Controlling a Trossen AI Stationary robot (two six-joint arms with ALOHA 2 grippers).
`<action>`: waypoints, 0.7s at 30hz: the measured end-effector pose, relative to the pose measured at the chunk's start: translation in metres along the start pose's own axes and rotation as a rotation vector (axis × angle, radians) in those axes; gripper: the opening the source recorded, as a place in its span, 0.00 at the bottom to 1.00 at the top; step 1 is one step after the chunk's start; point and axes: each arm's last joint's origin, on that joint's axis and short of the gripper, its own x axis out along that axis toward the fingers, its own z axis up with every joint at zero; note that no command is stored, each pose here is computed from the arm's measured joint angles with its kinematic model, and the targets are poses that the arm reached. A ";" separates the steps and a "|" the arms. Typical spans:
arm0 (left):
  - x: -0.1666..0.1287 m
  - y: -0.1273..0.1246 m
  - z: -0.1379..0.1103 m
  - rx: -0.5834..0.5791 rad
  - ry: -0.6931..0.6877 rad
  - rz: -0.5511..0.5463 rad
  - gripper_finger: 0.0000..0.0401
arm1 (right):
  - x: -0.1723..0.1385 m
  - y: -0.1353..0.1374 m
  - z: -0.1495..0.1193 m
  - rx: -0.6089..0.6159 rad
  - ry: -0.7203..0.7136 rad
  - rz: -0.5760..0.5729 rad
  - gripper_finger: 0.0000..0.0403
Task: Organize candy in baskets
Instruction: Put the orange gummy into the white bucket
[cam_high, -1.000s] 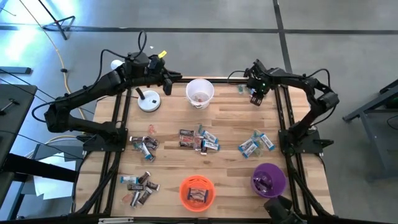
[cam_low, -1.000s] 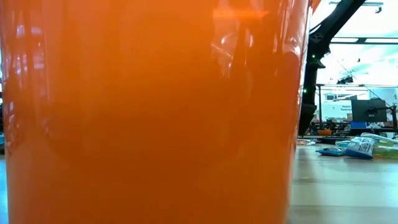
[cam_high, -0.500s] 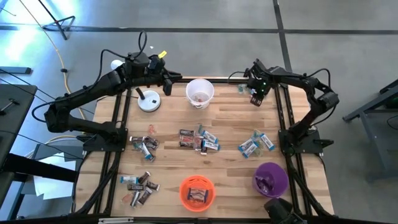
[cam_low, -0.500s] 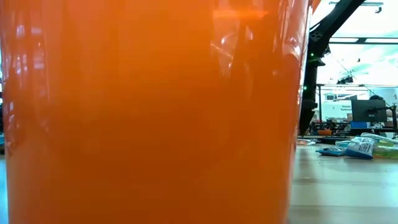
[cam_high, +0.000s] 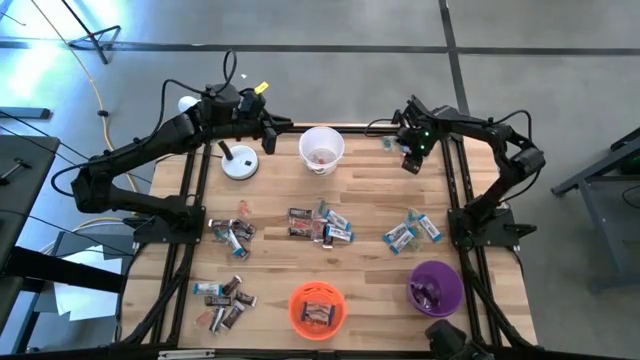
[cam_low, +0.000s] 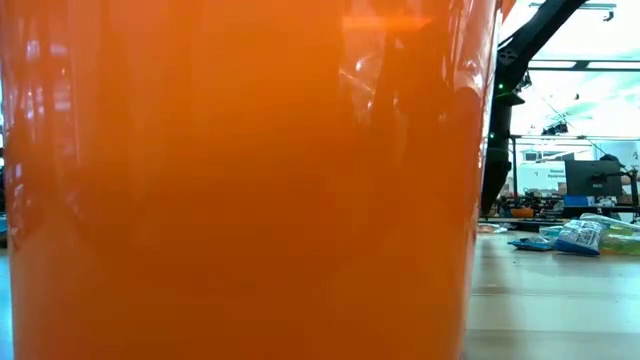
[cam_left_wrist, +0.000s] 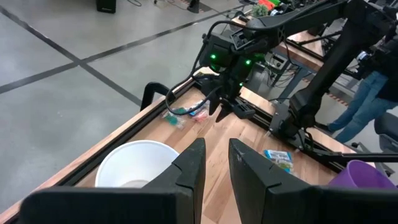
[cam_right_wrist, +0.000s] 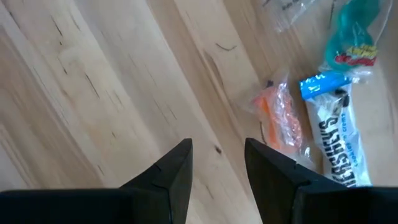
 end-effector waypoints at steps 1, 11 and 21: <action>0.000 0.000 0.000 0.000 0.000 0.000 0.14 | 0.000 0.000 0.000 -0.006 -0.004 -0.002 0.35; 0.000 0.000 0.000 0.001 0.002 0.000 0.14 | 0.021 -0.011 0.002 0.026 0.015 0.032 0.35; 0.000 0.001 -0.004 0.004 0.037 0.009 0.14 | 0.026 -0.014 0.006 -0.025 0.039 -0.063 0.35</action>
